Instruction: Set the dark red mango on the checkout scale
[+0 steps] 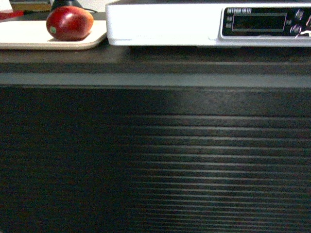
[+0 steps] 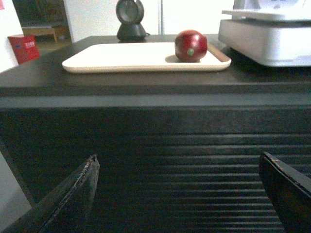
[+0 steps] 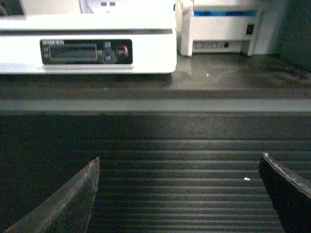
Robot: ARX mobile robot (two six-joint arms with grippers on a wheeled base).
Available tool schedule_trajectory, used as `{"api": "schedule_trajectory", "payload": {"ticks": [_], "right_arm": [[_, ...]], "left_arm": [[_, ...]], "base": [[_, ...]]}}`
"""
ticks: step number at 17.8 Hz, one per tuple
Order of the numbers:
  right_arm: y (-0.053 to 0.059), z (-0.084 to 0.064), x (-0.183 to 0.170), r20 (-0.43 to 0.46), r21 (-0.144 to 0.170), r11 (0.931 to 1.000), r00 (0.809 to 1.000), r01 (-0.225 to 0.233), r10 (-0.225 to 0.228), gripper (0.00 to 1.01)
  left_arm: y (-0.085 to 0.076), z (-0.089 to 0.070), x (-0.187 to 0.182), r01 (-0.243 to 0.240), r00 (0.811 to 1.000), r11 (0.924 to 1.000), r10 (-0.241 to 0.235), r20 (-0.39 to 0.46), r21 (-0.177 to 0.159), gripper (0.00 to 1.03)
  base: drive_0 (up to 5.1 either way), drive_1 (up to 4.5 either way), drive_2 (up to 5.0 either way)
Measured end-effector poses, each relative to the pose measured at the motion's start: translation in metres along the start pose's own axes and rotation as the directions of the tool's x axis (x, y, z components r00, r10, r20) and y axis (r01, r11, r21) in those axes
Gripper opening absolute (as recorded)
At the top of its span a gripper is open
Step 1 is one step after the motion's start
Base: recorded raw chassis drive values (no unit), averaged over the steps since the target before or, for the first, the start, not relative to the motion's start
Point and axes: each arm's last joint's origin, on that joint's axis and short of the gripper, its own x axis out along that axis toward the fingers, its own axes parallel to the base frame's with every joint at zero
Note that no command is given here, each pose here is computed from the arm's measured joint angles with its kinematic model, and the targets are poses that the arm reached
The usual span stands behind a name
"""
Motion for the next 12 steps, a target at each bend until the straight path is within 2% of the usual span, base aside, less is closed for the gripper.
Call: {"api": "schedule_trajectory", "payload": {"ticks": [12], "right_arm": [[0.0000, 0.0004, 0.0000, 0.004, 0.000, 1.0000, 1.000, 0.000, 0.000, 0.98]], "left_arm": [[0.0000, 0.0002, 0.0000, 0.001, 1.000, 1.0000, -0.001, 0.002, -0.001, 0.98]], "base": [[0.0, 0.00, 0.0]]}}
